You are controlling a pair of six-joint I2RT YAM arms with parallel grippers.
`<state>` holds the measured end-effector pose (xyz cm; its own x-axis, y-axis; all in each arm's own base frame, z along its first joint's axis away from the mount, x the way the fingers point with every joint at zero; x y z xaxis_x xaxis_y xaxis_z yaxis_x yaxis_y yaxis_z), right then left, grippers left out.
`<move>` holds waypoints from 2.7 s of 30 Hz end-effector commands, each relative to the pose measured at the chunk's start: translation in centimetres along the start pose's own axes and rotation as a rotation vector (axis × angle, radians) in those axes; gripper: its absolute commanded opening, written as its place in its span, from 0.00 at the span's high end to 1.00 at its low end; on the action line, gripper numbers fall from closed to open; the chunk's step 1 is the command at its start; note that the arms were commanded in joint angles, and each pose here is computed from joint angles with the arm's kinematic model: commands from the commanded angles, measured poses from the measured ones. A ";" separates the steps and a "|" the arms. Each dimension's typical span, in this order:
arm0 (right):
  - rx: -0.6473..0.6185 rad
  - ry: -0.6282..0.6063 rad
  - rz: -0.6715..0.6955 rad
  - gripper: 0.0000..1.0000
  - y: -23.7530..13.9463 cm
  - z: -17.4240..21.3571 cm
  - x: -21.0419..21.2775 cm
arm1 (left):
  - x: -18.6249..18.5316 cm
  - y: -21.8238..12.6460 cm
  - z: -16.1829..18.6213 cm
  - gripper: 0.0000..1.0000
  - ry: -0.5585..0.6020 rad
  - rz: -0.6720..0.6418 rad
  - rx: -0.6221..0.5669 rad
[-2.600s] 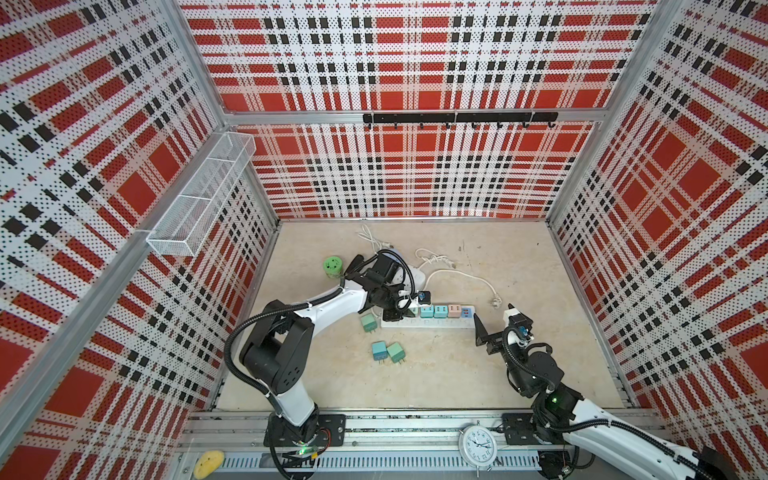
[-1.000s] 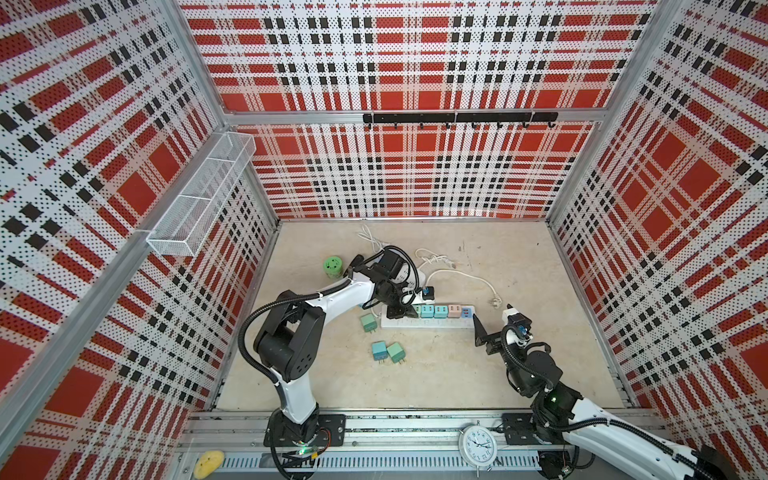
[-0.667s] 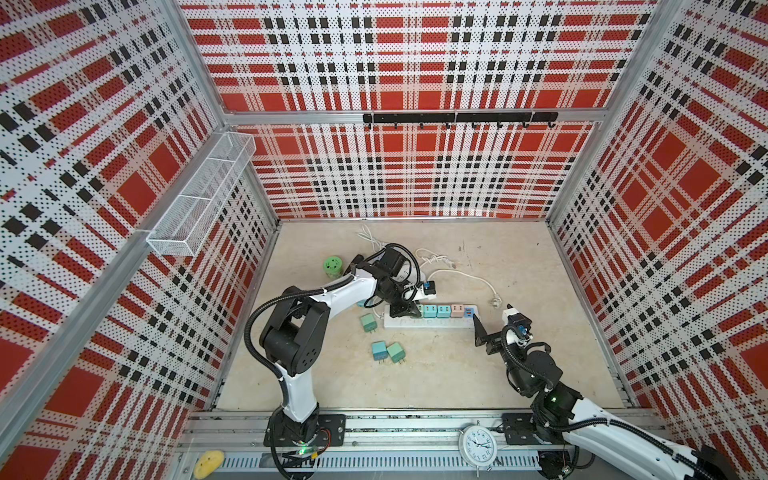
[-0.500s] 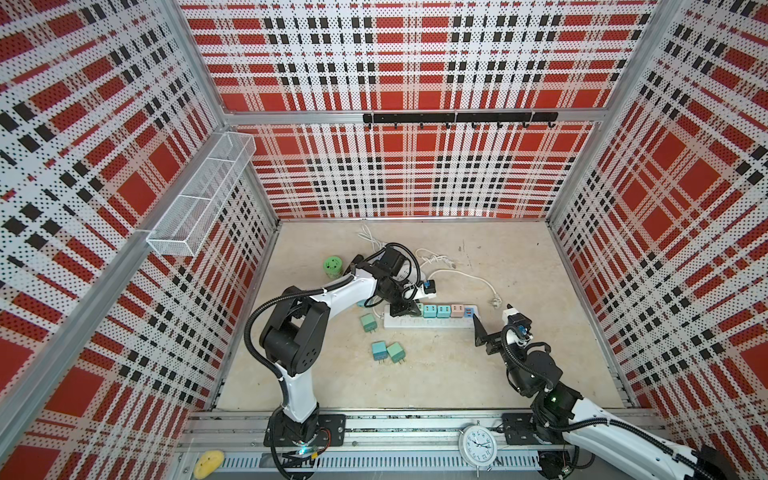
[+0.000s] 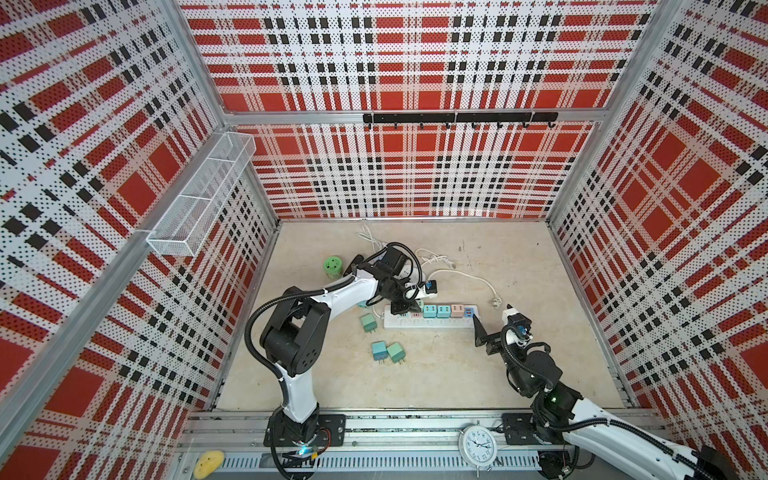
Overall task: Insert the plug
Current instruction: 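Lower the light green adapter into the socket beside the teal adapters, then open the left gripper and lift it away from the plugged adapter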
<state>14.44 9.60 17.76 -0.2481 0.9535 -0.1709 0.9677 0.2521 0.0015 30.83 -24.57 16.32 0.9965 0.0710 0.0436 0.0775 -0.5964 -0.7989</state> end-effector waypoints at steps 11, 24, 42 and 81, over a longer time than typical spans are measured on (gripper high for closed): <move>-0.026 0.016 0.004 0.00 -0.1 -0.1 -0.1 | -1.7 0.8 0.0 1.00 0.034 0.127 0.046; -0.022 0.015 0.000 0.00 -0.1 -0.1 -0.1 | -0.4 1.3 0.5 1.00 -0.034 0.118 0.094; -0.021 0.016 -0.001 0.00 -0.1 0.0 -0.1 | -0.9 4.7 -4.0 1.00 -0.066 0.090 0.032; -0.004 0.069 0.095 0.00 -0.1 0.0 -0.8 | -2.6 1.8 -5.9 0.01 -0.091 -0.048 -0.087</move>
<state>14.48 9.44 17.72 -0.2288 0.9612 -0.1540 0.9729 0.2313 -0.0011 29.09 -30.73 13.98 0.9860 0.1594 -0.0488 0.0580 -0.6027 -0.7959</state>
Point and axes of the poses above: each gripper's point midway between its finger pads, its own y axis out along the fingers, its own x axis along the line the jaws close on, z = x × y, the point moved 10 cm from there along -y, back along the fingers, and after that the axes turned 8 degrees about -y, right-handed, at the moved point
